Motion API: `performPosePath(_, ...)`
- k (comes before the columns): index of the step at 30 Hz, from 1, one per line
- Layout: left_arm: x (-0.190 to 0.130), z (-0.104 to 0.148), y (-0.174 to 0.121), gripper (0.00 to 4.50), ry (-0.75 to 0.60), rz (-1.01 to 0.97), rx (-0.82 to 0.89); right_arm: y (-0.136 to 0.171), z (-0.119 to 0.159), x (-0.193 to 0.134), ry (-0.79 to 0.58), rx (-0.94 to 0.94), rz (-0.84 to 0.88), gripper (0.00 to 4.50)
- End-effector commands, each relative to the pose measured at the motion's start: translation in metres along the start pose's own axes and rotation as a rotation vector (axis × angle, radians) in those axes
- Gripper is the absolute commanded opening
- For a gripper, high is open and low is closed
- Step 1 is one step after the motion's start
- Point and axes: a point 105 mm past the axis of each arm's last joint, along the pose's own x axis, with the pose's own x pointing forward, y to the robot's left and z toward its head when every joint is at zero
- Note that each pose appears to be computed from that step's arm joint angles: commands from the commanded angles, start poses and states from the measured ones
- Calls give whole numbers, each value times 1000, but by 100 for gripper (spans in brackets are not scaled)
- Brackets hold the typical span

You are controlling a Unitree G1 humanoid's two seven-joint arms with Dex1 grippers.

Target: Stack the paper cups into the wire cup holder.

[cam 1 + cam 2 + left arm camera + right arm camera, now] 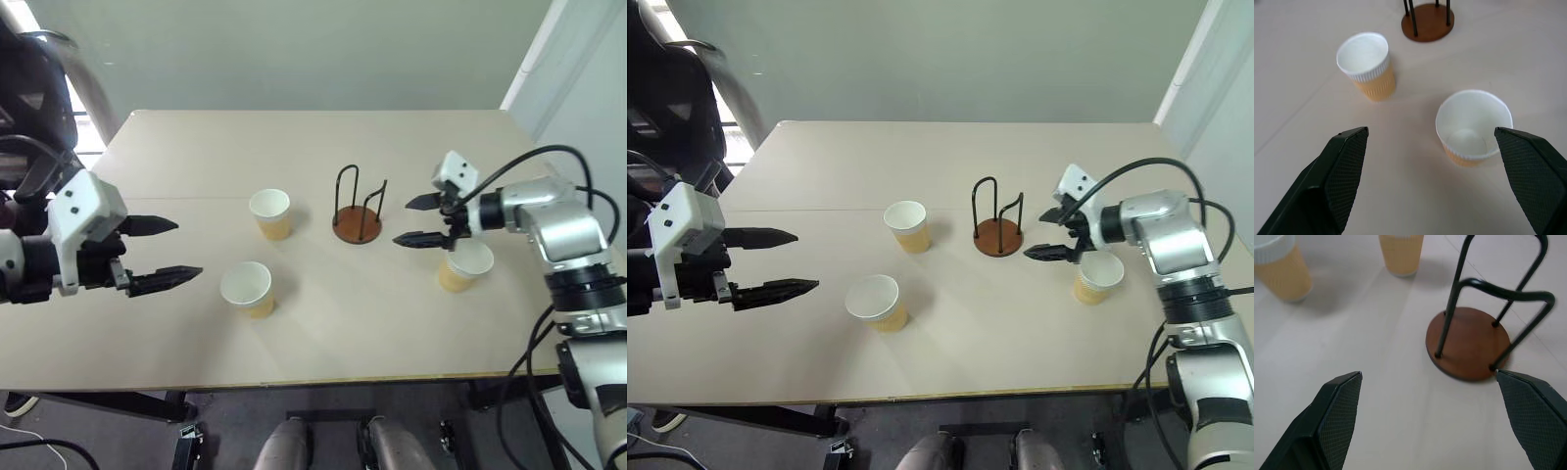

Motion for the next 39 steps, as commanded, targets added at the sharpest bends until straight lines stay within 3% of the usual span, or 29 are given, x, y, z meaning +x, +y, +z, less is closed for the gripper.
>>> performPosePath(1, 0, 13, 0, 442, -58, 8, 44, 5, 3, 12, 7, 29, -32, 450)
performPosePath(8, -1, 24, -9, 442, -122, -23, 74, 1, 1, 31, 7, 87, -89, 450)
performPosePath(30, -6, 15, -11, 442, -75, 31, 66, -23, 21, 63, -78, 194, -239, 450)
performPosePath(34, -7, 15, -11, 450, -73, 36, 64, -23, 21, 64, -77, 184, -237, 327)
performPosePath(39, -8, 14, -10, 450, -70, 43, 66, -21, 23, 66, -80, 183, -233, 142)
